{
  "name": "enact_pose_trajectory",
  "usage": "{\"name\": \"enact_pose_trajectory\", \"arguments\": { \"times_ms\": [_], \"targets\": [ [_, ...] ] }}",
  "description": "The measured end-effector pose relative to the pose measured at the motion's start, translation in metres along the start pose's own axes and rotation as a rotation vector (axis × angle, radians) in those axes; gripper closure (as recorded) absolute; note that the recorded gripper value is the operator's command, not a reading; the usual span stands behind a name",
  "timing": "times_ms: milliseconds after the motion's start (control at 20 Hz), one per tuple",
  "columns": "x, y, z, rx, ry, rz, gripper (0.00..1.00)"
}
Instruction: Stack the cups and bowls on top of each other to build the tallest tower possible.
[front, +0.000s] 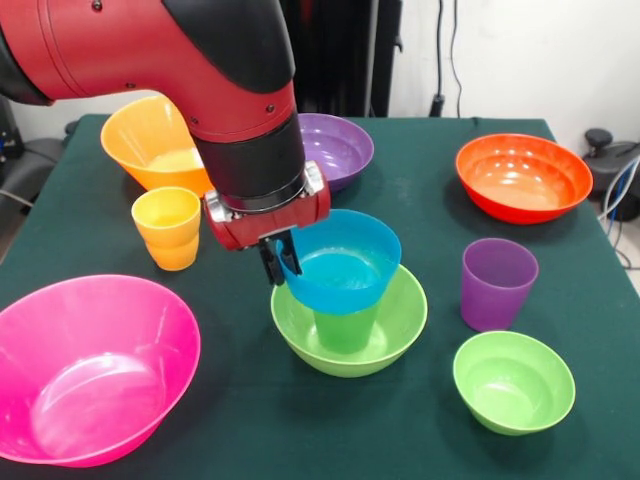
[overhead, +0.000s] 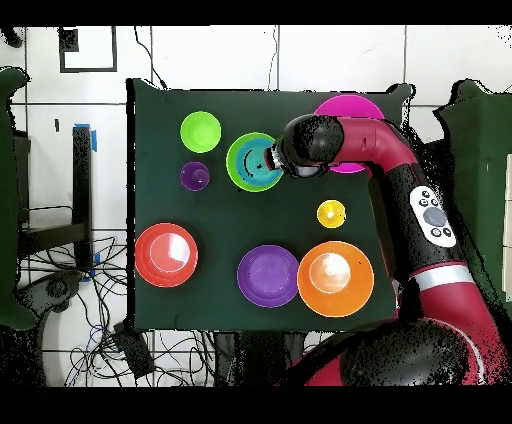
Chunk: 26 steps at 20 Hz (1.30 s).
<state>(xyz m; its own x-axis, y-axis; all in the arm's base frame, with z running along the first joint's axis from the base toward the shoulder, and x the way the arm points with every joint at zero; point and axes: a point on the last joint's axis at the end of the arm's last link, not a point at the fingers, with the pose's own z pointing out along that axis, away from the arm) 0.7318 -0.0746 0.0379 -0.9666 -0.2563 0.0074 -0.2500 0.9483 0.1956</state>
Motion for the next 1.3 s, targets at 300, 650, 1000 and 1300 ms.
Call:
{"name": "enact_pose_trajectory", "arguments": {
  "times_ms": [300, 650, 1000, 1300],
  "targets": [
    [0.010, 0.002, 0.000, -0.006, 0.015, -0.005, 1.00],
    [0.018, -0.002, 0.002, -0.013, 0.023, 0.002, 1.00],
    [0.016, -0.001, 0.002, -0.013, 0.022, 0.001, 1.00],
    [0.014, 0.004, 0.003, -0.012, 0.023, -0.007, 1.00]
  ]
}}
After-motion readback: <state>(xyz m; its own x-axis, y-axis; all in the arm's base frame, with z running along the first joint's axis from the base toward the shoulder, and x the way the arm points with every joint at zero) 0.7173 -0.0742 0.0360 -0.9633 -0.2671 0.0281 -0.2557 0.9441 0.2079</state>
